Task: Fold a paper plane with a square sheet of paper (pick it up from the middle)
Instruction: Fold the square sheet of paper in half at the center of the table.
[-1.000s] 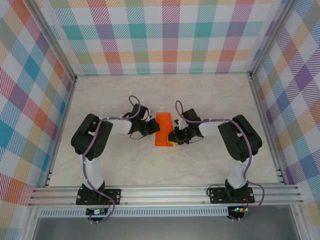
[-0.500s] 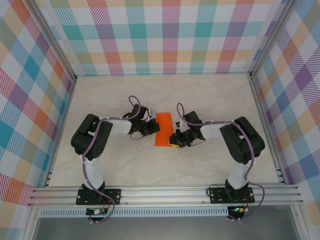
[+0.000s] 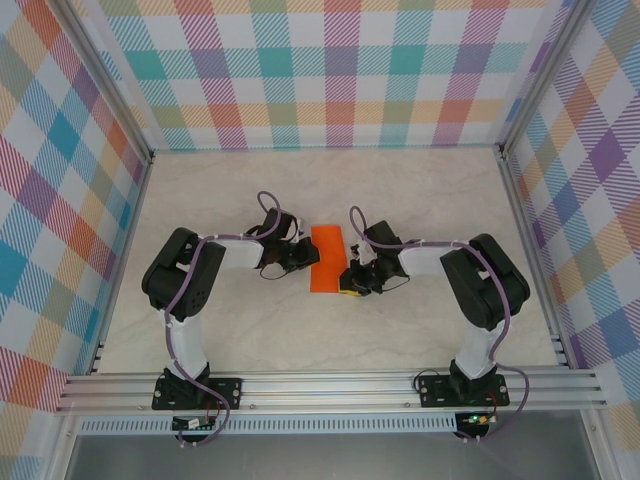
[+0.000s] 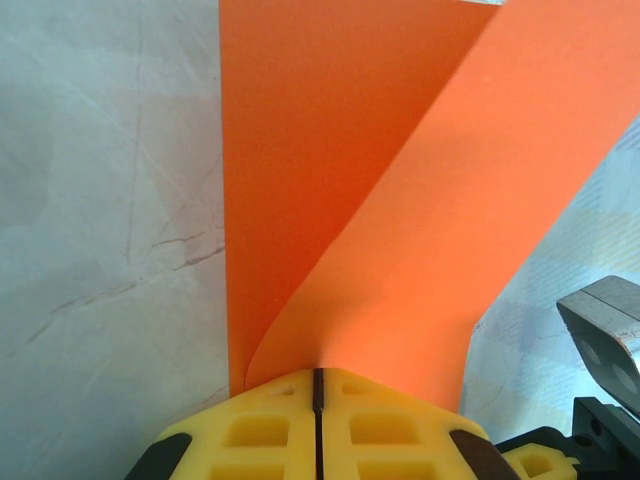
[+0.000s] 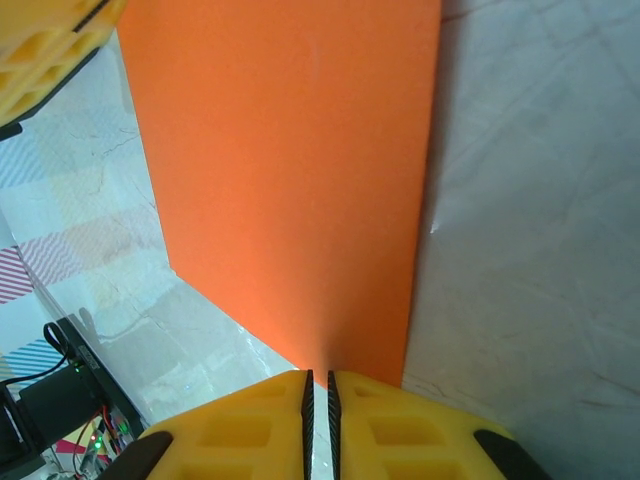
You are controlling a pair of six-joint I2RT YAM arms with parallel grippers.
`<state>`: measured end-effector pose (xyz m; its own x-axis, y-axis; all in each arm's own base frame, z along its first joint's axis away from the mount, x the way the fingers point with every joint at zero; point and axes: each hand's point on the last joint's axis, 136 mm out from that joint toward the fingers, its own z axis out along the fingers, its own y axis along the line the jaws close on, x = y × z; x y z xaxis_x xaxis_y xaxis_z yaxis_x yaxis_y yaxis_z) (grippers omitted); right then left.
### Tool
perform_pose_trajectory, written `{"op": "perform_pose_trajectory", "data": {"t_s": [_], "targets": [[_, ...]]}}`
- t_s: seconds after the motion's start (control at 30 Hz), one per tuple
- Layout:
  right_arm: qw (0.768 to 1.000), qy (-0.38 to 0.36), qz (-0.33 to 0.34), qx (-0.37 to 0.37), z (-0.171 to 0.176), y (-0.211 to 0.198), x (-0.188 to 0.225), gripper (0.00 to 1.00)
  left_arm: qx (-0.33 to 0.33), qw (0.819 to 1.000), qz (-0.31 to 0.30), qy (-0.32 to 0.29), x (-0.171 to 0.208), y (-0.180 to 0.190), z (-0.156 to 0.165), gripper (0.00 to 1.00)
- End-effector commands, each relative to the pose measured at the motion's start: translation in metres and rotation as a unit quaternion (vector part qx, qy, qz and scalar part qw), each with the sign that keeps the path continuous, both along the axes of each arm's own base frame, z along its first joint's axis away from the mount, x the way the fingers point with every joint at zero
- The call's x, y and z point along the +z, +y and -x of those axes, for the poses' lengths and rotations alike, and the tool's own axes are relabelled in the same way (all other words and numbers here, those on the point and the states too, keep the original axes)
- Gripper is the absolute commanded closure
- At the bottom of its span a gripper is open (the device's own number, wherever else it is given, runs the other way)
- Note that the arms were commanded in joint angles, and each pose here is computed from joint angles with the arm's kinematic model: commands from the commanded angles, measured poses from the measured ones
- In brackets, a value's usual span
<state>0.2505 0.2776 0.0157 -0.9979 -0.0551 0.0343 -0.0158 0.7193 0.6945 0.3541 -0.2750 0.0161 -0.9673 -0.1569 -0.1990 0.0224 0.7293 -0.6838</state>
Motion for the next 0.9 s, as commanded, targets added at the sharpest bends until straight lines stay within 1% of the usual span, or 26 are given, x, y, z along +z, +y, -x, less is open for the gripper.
{"op": "perform_pose_trajectory", "data": {"t_s": [0.0,0.1,0.17,0.23,0.4,0.53,0.67,0.77,0.87], "targets": [[0.999,0.007,0.037,0.006,0.007,-0.009,-0.013,0.85,0.014,0.988,-0.121,0.097,-0.084,0.042,0.047,0.93],[1.0,-0.027,-0.009,0.01,-0.006,0.005,0.024,0.85,0.012,0.988,-0.121,0.097,-0.083,0.043,0.048,0.93],[0.998,-0.056,-0.024,0.006,-0.019,0.009,0.044,0.85,0.012,0.988,-0.122,0.097,-0.083,0.043,0.048,0.93],[0.997,-0.077,-0.031,0.0,-0.035,0.01,0.054,0.85,0.012,0.988,-0.122,0.098,-0.084,0.042,0.048,0.93],[0.995,-0.086,-0.034,-0.021,-0.073,0.01,0.049,0.84,0.011,0.988,-0.121,0.1,-0.085,0.042,0.048,0.93],[0.996,-0.081,-0.018,-0.022,-0.087,0.011,0.033,0.85,0.008,0.987,-0.122,0.1,-0.086,0.042,0.049,0.93],[0.998,-0.063,0.006,-0.026,-0.089,0.006,0.008,0.85,0.007,0.987,-0.122,0.1,-0.085,0.042,0.05,0.93],[0.998,-0.041,0.027,-0.031,-0.084,0.001,-0.013,0.85,0.006,0.987,-0.123,0.1,-0.085,0.043,0.05,0.93],[0.999,-0.036,0.015,-0.028,-0.081,0.004,-0.012,0.84,0.003,0.987,-0.127,0.101,-0.086,0.044,0.051,0.94]]}}
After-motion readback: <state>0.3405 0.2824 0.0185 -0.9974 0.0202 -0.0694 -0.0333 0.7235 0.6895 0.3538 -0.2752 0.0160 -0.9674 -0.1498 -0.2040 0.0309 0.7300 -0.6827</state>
